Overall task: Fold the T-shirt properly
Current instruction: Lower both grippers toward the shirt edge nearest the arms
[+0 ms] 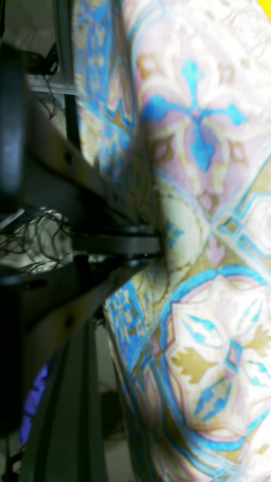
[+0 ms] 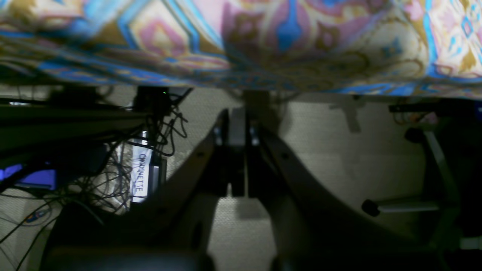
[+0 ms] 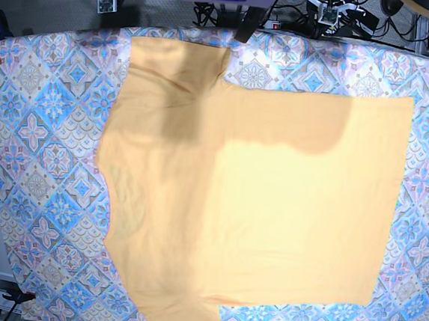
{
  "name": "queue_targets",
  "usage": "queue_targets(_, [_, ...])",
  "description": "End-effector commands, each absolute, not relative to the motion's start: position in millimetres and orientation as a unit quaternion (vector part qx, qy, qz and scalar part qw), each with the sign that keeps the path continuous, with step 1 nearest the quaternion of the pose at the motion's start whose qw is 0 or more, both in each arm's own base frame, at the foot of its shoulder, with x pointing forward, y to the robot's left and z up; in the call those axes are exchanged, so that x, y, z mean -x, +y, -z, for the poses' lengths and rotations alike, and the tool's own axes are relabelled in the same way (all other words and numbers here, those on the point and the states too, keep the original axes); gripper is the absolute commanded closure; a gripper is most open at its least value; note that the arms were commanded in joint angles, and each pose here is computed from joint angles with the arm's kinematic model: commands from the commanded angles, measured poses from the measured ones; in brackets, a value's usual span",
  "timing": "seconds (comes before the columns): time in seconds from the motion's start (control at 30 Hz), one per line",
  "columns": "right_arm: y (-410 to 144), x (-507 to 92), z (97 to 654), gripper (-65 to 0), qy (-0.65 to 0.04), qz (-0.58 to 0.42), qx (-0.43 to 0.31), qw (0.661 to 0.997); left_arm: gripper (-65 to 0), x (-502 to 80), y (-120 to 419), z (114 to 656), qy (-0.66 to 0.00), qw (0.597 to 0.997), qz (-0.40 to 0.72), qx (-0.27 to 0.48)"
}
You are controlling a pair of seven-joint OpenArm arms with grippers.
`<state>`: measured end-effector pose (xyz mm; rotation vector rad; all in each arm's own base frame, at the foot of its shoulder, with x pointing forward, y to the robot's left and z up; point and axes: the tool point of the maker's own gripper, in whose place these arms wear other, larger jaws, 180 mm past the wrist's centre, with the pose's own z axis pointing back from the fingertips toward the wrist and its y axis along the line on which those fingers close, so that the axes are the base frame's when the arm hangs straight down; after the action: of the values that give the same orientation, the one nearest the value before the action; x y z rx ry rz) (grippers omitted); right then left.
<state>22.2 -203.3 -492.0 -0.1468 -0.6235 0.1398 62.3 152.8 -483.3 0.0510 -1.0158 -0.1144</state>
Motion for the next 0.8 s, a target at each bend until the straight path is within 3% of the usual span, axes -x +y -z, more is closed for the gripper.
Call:
queue_targets(0.0, [-205,-22,487,0.0,-0.315,-0.072,0.074,0.944,0.0,-99,148,443,-0.582,0.811,0.066,-0.020])
queue_targets(0.5, [-206,-41,488,0.0,-0.313,-0.068,0.078,0.944,0.0,-43,147,440,-0.543,0.837,0.065,-0.014])
queue_targets(0.77, [-195,-77,455,0.0,-0.372,-0.075,0.071,0.922,0.0,-56,164,412,-0.577,0.814,0.061,-0.037])
